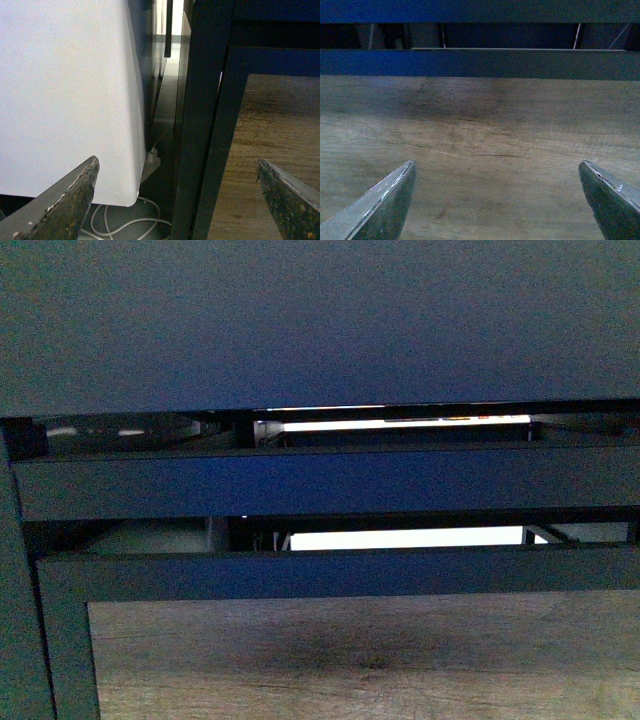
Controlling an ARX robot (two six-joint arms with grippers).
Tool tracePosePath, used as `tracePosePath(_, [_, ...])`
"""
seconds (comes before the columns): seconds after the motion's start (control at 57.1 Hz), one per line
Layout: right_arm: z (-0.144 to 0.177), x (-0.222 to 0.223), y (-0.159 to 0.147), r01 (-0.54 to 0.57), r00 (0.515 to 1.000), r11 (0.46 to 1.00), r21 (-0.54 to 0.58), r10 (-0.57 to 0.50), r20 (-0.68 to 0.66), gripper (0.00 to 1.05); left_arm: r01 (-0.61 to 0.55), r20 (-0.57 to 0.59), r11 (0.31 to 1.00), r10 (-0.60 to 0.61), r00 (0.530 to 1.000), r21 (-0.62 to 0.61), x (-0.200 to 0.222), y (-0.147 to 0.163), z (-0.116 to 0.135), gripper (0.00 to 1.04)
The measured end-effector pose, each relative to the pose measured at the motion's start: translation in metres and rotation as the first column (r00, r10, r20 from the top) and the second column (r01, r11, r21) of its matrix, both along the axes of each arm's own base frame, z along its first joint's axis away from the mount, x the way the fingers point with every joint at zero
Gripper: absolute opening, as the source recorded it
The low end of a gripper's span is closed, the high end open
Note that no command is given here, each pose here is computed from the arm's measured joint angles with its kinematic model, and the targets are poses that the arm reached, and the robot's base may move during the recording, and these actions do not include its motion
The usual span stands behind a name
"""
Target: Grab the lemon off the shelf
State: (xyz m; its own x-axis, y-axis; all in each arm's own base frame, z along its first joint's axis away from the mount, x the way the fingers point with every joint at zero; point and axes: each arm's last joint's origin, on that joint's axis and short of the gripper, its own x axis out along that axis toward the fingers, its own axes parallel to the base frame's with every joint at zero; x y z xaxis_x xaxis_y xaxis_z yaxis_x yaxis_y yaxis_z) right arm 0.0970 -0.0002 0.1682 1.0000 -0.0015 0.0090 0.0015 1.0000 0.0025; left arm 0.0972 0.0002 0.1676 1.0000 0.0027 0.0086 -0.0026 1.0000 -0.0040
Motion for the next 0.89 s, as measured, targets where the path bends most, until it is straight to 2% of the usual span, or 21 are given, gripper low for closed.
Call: tracePosePath(0.892, [0.0001,0.0000,0.0001,-0.002,1.000,1.000,0.000,0.002,0.001,0.97,-0.001,0.000,1.000,0.001,1.000,0.000,0.0000,0.0000,0.0000,0.97])
